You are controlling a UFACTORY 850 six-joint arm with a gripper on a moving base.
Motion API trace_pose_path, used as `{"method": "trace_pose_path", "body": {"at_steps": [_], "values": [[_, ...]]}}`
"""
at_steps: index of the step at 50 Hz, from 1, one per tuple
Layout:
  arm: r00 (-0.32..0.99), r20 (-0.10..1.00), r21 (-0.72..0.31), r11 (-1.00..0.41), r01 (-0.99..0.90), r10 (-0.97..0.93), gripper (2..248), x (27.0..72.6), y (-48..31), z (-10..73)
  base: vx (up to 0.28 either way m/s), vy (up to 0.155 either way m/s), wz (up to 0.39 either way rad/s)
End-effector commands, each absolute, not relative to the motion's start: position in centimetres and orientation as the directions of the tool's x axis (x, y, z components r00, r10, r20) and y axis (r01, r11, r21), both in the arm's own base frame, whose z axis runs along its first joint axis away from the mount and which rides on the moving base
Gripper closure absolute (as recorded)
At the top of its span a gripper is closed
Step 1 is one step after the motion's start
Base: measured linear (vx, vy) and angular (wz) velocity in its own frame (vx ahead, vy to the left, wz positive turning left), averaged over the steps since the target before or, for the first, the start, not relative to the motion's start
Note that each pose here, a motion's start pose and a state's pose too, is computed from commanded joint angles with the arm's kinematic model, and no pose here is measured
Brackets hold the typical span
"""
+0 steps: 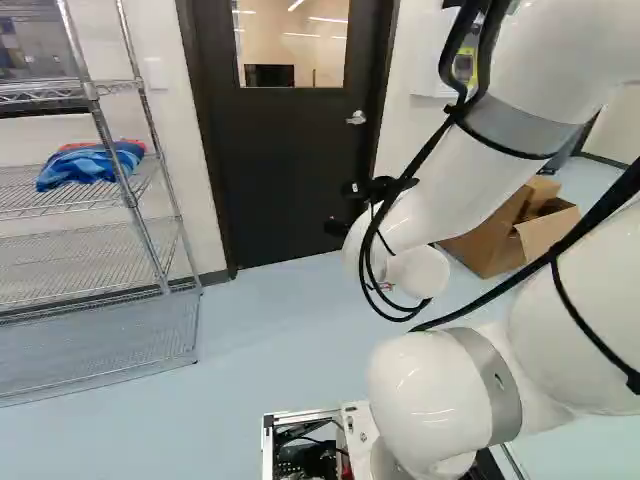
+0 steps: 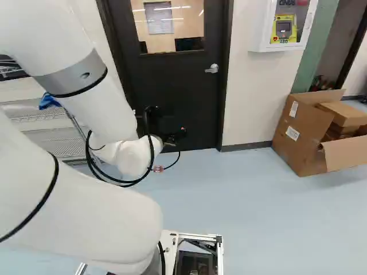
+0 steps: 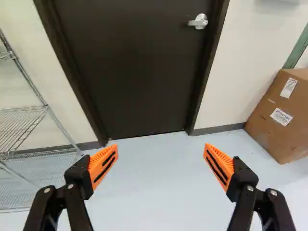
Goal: Open the door and move inside
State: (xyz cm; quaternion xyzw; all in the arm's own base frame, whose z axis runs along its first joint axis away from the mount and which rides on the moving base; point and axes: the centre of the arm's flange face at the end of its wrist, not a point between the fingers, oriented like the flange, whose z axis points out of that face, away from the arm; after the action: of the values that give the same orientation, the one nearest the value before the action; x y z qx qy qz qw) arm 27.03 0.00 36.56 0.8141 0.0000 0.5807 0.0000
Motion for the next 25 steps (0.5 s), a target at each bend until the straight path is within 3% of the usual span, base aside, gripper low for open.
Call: {"method": "trace_pose_path", "body": {"at_steps": [25], "values": [[0.326, 0.946, 0.0, -1.0, 0.0, 0.0, 3, 27.03, 0.0, 36.56, 0.236, -0.056, -0.155]]}}
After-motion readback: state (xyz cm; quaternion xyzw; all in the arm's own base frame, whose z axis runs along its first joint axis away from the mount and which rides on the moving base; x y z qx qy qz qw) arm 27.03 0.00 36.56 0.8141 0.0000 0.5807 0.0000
